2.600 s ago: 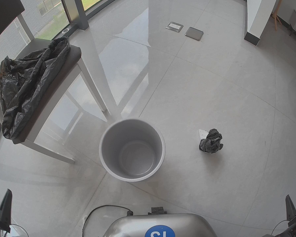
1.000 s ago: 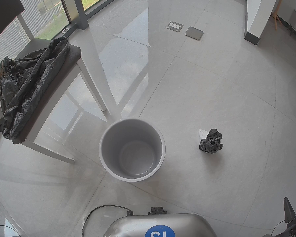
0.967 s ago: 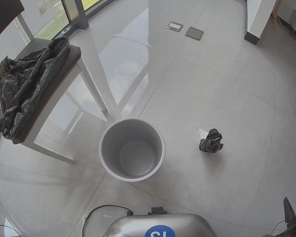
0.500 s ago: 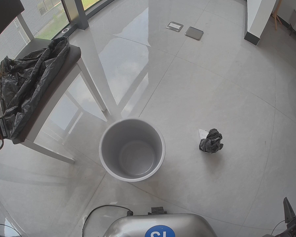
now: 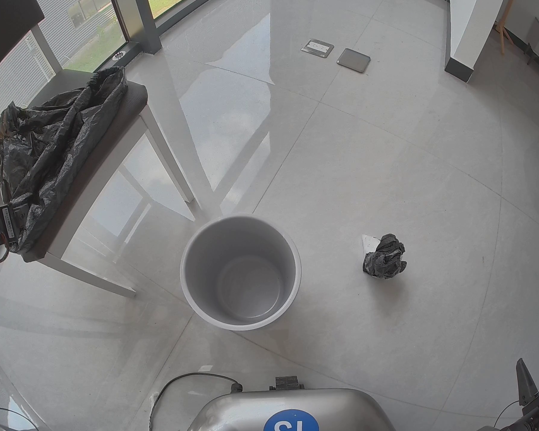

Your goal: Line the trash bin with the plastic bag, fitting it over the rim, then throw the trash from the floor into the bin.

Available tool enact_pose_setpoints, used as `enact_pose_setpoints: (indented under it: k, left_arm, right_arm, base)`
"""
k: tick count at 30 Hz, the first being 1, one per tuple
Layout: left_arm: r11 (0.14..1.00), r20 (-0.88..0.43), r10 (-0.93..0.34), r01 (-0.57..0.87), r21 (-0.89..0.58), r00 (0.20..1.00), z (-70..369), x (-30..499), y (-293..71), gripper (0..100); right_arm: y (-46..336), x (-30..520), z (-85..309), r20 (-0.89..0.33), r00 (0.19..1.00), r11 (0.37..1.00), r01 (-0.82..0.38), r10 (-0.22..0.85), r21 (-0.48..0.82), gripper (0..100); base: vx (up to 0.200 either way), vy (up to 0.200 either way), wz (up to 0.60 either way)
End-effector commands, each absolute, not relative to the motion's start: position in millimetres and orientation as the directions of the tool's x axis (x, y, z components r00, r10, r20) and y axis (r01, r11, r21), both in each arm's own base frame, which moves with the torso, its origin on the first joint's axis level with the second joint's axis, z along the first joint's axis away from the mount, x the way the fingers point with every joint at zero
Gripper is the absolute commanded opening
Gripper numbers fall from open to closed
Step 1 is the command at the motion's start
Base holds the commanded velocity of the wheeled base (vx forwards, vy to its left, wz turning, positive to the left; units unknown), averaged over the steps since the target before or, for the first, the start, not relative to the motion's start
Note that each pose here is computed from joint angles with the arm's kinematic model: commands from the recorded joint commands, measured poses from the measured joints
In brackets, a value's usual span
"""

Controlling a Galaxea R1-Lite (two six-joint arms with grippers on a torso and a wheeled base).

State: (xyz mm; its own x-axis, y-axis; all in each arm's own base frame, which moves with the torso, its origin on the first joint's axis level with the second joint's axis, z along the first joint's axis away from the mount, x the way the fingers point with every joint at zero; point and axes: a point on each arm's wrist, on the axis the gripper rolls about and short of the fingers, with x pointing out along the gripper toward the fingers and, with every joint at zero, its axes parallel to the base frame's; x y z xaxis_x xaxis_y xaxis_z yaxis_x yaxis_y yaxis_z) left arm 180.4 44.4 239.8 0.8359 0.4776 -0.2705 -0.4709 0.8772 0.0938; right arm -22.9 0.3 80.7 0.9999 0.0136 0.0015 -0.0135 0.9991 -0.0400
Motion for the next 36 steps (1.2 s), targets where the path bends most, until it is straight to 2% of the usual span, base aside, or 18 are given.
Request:
enact_pose_setpoints:
  k: [1,9,13,19,36]
  left_arm:
    - [0.872,-0.283,0.486,-0.480,0.096,0.827,240,192,49,100]
    - [0.893,-0.291,0.447,-0.442,0.088,0.846,242,193,53,100]
    - [0.893,-0.308,0.449,-0.421,0.157,0.838,236,192,55,100]
    - [0.893,-0.324,0.449,-0.412,0.180,0.833,232,200,57,100]
    - [0.881,-0.312,0.473,-0.440,0.173,0.824,232,216,70,100]
  right_arm:
    - [0,-23,75,0.000,1.000,0.999,-0.014,0.014,-0.041,100]
    - [0,-23,76,0.002,1.000,0.999,-0.015,0.015,-0.051,100]
    - [0,-23,76,0.002,1.000,0.999,-0.015,0.015,-0.052,100]
    - [0,-23,76,0.002,1.000,0.998,-0.015,0.015,-0.060,100]
    - [0,-23,76,0.002,1.000,0.998,-0.015,0.015,-0.064,100]
  base:
    - [0.000,0.000,0.00]
    - [0.000,0.000,0.00]
    - [0.000,0.000,0.00]
    - [0.000,0.000,0.00]
    - [0.000,0.000,0.00]
